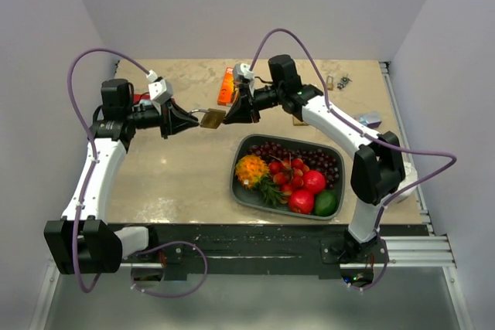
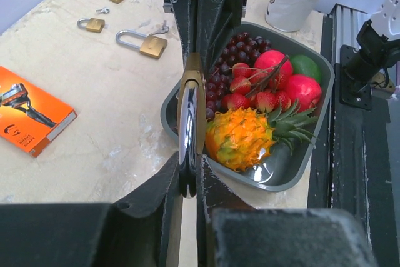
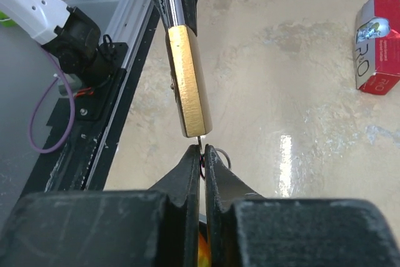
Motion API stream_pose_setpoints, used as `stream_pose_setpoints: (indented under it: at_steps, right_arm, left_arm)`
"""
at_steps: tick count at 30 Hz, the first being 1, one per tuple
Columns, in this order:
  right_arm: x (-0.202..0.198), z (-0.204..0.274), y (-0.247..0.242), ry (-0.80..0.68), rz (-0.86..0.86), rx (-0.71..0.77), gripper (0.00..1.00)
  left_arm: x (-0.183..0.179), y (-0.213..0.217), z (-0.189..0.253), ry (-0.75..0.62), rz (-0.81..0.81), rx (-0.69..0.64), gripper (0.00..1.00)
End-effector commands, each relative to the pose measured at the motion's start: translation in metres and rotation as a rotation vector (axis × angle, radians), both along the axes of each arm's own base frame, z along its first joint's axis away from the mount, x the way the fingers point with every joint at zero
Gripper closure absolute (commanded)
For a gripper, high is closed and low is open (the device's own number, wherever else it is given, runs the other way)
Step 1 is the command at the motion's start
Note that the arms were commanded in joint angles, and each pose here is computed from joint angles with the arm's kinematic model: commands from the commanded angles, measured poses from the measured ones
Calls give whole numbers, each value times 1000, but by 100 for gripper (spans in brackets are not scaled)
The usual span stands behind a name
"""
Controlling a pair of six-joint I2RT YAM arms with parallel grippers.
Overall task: Lock with the key
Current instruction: Lock the lock, then place the key at the center of the board.
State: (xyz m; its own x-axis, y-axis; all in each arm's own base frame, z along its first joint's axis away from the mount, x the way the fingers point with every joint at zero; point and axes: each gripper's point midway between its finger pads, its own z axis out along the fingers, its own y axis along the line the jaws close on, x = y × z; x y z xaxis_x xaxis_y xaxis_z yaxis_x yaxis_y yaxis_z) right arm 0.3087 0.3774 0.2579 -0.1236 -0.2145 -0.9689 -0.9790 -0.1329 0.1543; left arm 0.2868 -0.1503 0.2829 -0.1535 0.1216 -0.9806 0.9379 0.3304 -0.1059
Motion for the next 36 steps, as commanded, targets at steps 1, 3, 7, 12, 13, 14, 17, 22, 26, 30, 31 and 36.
stream_pose_setpoints:
  at_steps: [1, 3, 7, 12, 13, 14, 17, 22, 26, 30, 31, 36]
  right_arm:
    - [-2, 4, -2, -26, 43, -7, 100]
    - [0, -1, -7, -19, 33, -19, 100]
    - [14, -11, -28, 2, -5, -47, 100]
    - [22, -40, -54, 15, -7, -117, 100]
    - [26, -48, -59, 29, -15, -132, 100]
    - [28, -51, -62, 18, -14, -138, 100]
    - [37, -60, -70, 55, -45, -157, 100]
    - [54, -74, -88, 99, -107, -178, 100]
    - [59, -69, -88, 130, -131, -166, 100]
    - [84, -67, -90, 134, -244, -149, 100]
    - [98, -74, -98, 130, -314, -182, 100]
    - [145, -92, -130, 116, -596, -292, 100]
  left_arm:
    - [-2, -4, 43, -163, -56, -37, 100]
    - [0, -4, 44, -167, -53, -39, 100]
    - [5, -1, 48, -172, -41, -43, 100]
    - [10, 1, 49, -170, -42, -49, 100]
    - [10, 2, 49, -166, -42, -52, 100]
    - [10, 1, 49, -162, -43, -55, 100]
    - [11, 2, 49, -161, -42, -59, 100]
    - [13, 5, 53, -150, -23, -78, 100]
    - [13, 4, 57, -181, -12, -96, 100]
    - [16, 5, 56, -179, 1, -93, 100]
    - [18, 7, 56, -181, 14, -89, 100]
    - [22, 9, 53, -198, 48, -70, 100]
